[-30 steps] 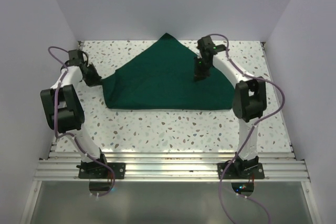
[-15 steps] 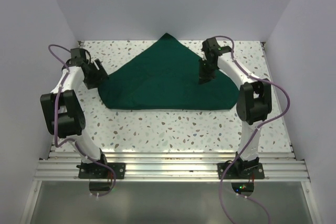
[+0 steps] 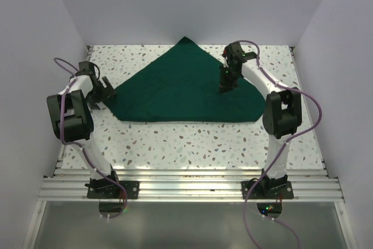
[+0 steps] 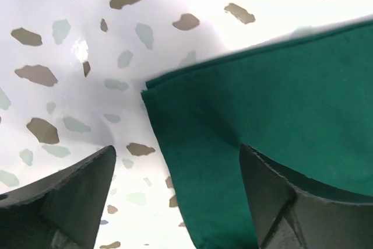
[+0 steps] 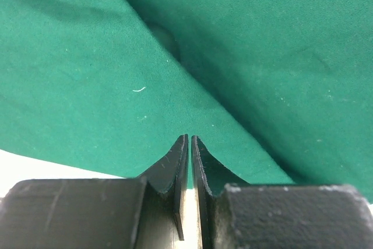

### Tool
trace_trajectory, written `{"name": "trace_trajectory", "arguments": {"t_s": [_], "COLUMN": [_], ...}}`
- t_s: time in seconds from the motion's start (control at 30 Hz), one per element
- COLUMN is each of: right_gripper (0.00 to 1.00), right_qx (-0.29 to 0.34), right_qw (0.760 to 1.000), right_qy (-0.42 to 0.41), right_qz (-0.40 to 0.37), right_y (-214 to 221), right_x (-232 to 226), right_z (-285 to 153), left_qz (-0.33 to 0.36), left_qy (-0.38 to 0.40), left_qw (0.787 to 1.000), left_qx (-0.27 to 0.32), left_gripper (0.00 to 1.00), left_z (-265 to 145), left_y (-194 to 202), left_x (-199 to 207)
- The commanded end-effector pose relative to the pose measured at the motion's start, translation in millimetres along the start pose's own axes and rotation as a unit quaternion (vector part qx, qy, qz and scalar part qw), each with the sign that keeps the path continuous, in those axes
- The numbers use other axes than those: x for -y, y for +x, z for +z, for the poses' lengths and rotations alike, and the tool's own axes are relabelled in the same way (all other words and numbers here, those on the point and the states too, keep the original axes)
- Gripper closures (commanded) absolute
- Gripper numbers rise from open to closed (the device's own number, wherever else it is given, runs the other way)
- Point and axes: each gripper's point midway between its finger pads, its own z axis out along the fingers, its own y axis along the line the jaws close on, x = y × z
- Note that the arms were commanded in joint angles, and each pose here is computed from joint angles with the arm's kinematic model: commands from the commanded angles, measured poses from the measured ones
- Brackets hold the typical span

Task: Prepare the surgical pack

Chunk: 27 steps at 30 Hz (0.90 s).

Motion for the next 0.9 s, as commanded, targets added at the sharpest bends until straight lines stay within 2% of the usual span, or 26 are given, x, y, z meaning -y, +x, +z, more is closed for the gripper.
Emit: {"name": "trace_trajectory", "arguments": {"t_s": [0.0,0.13,0.3,0.4,0.5,0.53,0.63,0.67,0.87], "right_gripper": [0.91,0.91,0.91,0.92,0.92,0.92,0.92,0.92,0.94], "right_qx": [0.033,0.031,0.026,0.022,0.022,0.022,0.018,0.009,-0.014], "right_qw": [0.999,0.999,0.999,0.999,1.000,1.000,1.000,1.000,0.998], "right_qy": [-0.028,-0.028,-0.030,-0.020,-0.010,-0.008,0.006,0.023,0.062], "right_qz": [-0.013,-0.015,-0.016,-0.014,-0.013,-0.012,-0.006,0.000,0.014], "right_y": [-10.3,-10.3,-11.5,-9.9,-8.7,-9.2,-9.8,-7.9,-0.9], "right_x": [-11.1,-11.4,-12.2,-7.7,-3.8,-2.7,4.3,12.8,31.7], "right_z": [-21.8,-18.9,-14.7,-11.6,-11.1,-11.1,-8.1,-4.5,2.4], "left_qz": [0.013,0.015,0.006,0.010,0.008,0.006,0.008,0.011,0.015], "left_qy": [-0.001,0.054,0.064,0.071,0.090,0.092,0.101,0.101,0.096], "left_qw": [1.000,0.998,0.998,0.997,0.996,0.996,0.995,0.995,0.995], "left_qx": [0.020,-0.001,-0.009,-0.013,-0.015,-0.015,-0.011,-0.007,0.032], "left_gripper": [0.12,0.21,0.30,0.39,0.54,0.65,0.87,1.00,1.00], "left_z": [6.0,19.2,36.2,43.9,45.2,45.0,35.3,32.0,-4.3], "left_y": [-14.7,-6.2,0.5,2.7,2.9,3.0,0.4,-2.1,-21.6], "left_x": [-5.5,13.8,15.4,17.7,24.5,24.7,28.3,29.4,30.5]}}
